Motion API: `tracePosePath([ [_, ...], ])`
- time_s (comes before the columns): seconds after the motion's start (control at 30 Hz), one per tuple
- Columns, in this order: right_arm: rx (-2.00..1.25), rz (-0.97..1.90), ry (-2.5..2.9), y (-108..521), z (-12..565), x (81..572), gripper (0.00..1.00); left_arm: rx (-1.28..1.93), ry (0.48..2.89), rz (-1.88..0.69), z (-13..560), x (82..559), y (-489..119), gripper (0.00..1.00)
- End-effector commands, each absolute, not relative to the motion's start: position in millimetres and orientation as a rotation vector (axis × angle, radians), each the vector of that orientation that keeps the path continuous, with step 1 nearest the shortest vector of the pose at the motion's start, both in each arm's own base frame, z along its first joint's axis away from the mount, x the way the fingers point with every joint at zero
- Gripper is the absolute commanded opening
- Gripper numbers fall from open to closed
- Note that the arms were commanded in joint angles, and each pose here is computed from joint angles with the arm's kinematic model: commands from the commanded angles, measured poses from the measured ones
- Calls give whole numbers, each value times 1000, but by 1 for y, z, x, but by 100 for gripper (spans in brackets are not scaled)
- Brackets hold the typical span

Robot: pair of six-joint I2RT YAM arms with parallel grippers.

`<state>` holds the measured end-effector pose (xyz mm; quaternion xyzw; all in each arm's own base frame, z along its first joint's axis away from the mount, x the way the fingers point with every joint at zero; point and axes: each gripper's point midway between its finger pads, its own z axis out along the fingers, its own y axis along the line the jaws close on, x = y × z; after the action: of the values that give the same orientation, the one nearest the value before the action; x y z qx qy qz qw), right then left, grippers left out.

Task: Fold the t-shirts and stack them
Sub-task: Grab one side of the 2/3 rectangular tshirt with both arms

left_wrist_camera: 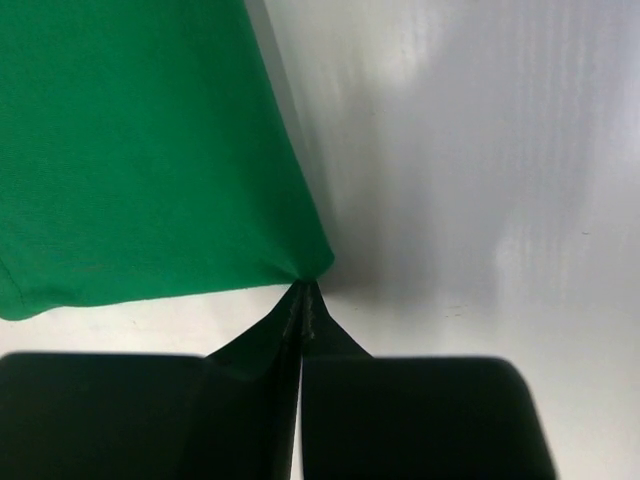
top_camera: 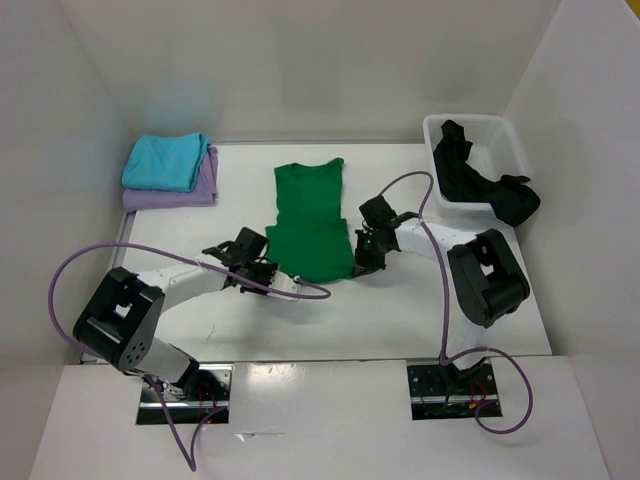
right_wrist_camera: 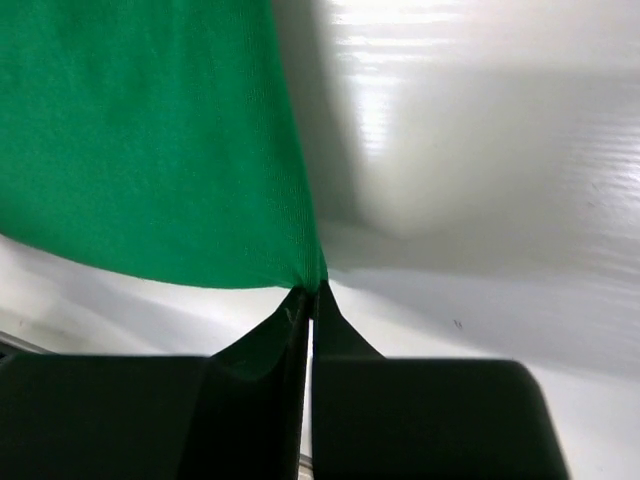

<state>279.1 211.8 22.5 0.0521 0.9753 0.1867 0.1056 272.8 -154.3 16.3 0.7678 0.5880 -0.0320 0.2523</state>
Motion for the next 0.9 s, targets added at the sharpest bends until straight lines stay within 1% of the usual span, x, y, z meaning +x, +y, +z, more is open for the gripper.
tracePosePath([
  [0.0, 128, 439, 2909, 190, 28, 265, 0, 2139, 1589, -129, 20, 260, -152, 0],
  [0.07, 128, 439, 2909, 189, 30, 264, 5, 2141, 1591, -131, 21, 258, -151, 0],
  [0.1, 126, 453, 2913, 191, 31, 263, 9, 2144, 1594, -134, 23, 258, -151, 0],
  [0.13, 123, 469, 2917, 193, 31, 262, 30, 2144, 1594, -134, 23, 258, -151, 1],
  [0.17, 121, 481, 2919, 194, 32, 261, 40, 2151, 1585, -137, 25, 256, -153, 13],
  [0.2, 121, 481, 2921, 193, 34, 259, 47, 2166, 1577, -138, 26, 255, -152, 55],
  [0.23, 123, 474, 2931, 192, 34, 257, 54, 2174, 1587, -147, 25, 252, -151, 66],
  [0.27, 119, 494, 2921, 194, 38, 257, 57, 2181, 1597, -141, 24, 251, -148, 70],
  [0.37, 126, 543, 2879, 198, 54, 259, 59, 2172, 1613, -146, 28, 247, -146, 78],
  [0.43, 174, 558, 2868, 198, 56, 257, 61, 2124, 1592, -172, 39, 249, -158, 84],
  [0.5, 192, 565, 2883, 199, 51, 254, 61, 2114, 1555, -193, 44, 246, -175, 87],
  [0.67, 206, 573, 2903, 204, 29, 260, 62, 2116, 1489, -177, 43, 253, -196, 87],
  [0.87, 215, 607, 2921, 212, 16, 263, 62, 2152, 1458, -118, 28, 261, -193, 87],
])
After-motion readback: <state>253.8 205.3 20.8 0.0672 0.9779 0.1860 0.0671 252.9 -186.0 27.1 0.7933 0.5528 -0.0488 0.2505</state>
